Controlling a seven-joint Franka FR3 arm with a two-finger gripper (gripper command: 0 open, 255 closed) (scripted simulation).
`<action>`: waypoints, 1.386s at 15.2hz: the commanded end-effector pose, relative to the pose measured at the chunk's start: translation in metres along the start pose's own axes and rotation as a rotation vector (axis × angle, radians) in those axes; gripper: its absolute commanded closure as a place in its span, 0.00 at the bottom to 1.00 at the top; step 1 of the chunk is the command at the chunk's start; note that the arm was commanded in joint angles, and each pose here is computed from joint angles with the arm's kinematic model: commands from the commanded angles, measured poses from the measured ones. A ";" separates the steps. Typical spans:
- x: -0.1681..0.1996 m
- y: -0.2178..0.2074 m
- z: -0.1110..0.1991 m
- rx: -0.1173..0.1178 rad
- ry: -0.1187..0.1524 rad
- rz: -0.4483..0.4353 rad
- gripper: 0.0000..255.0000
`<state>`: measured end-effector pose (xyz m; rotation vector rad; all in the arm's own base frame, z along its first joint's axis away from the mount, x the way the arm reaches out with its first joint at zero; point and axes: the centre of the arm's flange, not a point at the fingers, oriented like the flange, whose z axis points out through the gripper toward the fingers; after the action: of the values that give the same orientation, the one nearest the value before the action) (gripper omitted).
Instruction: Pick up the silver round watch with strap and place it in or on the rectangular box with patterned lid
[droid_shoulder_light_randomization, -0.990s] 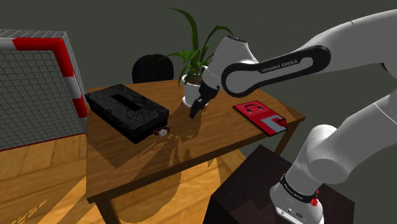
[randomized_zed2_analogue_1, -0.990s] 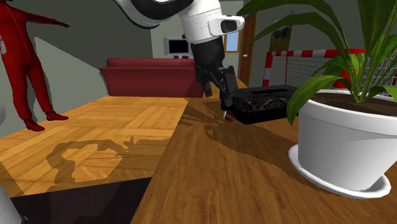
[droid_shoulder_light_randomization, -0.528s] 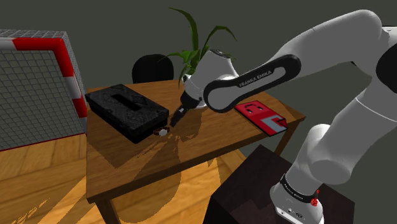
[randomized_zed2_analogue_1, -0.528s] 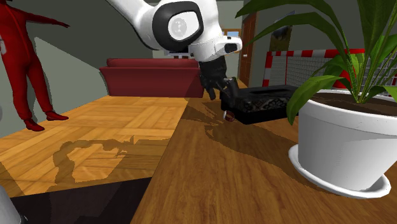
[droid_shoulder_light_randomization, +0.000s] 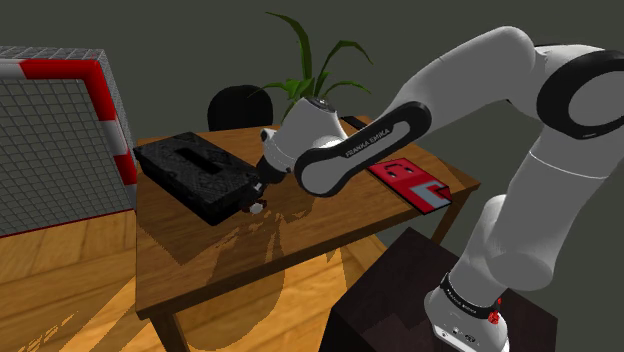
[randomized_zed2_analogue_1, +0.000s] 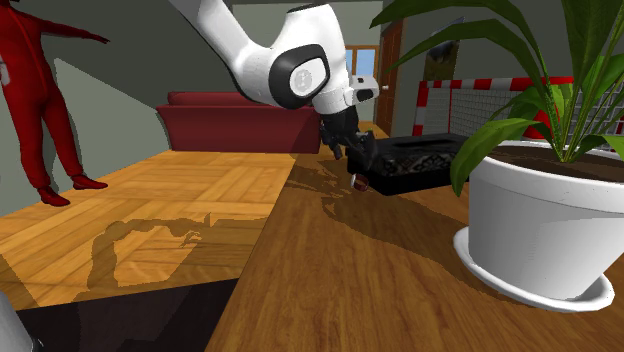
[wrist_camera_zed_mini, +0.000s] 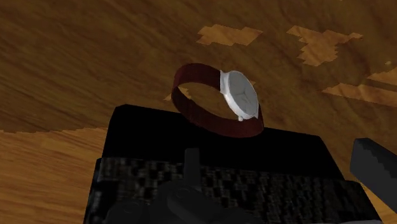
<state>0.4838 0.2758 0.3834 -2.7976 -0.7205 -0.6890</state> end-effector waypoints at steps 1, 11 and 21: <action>0.001 -0.001 0.010 0.001 0.003 -0.002 0.00; 0.001 -0.001 0.029 0.001 0.003 -0.002 0.00; 0.001 -0.001 0.029 0.001 0.002 -0.002 1.00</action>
<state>0.4955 0.2850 0.3580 -2.7951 -0.7226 -0.6921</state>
